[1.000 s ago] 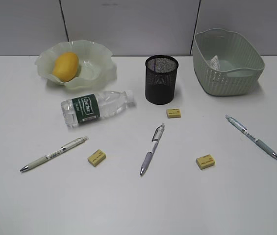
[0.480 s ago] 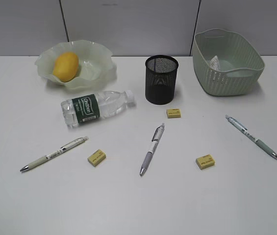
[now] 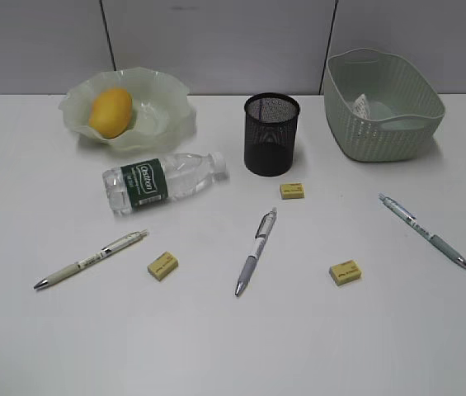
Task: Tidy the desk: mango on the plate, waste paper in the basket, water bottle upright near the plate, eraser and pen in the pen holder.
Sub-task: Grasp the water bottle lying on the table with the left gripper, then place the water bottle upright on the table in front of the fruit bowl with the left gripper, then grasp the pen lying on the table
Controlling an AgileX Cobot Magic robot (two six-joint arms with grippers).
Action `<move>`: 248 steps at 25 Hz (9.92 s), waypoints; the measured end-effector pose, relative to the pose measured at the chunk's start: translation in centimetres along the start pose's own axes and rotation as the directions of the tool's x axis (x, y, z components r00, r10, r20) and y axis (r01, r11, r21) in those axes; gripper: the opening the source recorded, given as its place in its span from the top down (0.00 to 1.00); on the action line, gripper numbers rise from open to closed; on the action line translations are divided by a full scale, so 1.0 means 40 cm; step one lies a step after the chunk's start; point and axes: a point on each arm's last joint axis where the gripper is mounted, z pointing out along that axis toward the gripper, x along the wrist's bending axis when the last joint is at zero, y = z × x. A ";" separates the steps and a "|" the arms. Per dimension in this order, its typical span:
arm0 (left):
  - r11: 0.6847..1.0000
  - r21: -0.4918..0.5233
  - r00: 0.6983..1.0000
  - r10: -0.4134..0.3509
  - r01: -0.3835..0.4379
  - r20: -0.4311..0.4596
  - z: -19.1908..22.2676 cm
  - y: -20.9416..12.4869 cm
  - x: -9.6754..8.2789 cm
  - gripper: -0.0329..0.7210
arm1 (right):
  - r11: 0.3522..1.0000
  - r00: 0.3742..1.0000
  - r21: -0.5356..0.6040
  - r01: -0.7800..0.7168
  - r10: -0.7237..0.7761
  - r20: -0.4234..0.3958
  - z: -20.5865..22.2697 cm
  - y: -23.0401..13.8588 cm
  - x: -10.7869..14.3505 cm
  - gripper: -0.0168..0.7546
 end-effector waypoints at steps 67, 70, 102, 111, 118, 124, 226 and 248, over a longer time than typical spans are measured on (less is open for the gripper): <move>0.623 0.625 0.878 0.402 -0.470 0.260 1.113 0.415 0.028 0.14 | 0.996 0.999 0.079 0.041 -0.042 0.004 0.080 -0.062 -0.004 0.33; 0.628 0.622 0.882 0.378 -0.468 0.283 1.127 0.402 0.021 0.16 | 0.996 0.999 0.079 0.041 -0.042 0.004 0.080 -0.062 -0.004 0.33; 0.761 0.537 0.927 0.243 -0.364 0.284 0.880 0.583 -0.035 0.31 | 0.996 0.999 0.080 0.043 -0.043 0.003 0.080 -0.062 -0.004 0.33; 0.884 0.400 0.958 0.155 -0.244 0.240 0.686 0.691 0.038 0.31 | 0.996 0.999 0.080 0.043 -0.043 0.003 0.080 -0.062 -0.004 0.34; 0.934 0.354 0.990 0.002 -0.053 0.144 0.562 0.651 0.161 0.31 | 0.996 0.999 0.081 0.043 -0.043 0.003 0.080 -0.062 -0.004 0.34; 0.972 0.220 0.997 -0.080 0.083 -0.020 0.502 0.523 0.217 0.31 | 0.996 0.999 0.081 0.043 -0.043 0.003 0.080 -0.062 -0.004 0.34; 0.927 0.311 0.972 -0.165 0.211 -0.169 0.318 0.220 0.082 0.21 | 0.997 0.999 0.060 0.043 -0.043 0.004 0.082 -0.058 -0.004 0.34; 0.956 0.233 0.977 -0.145 0.178 -0.154 0.092 0.022 0.024 0.35 | 0.997 0.999 0.062 0.041 -0.041 0.001 0.100 -0.035 -0.003 0.34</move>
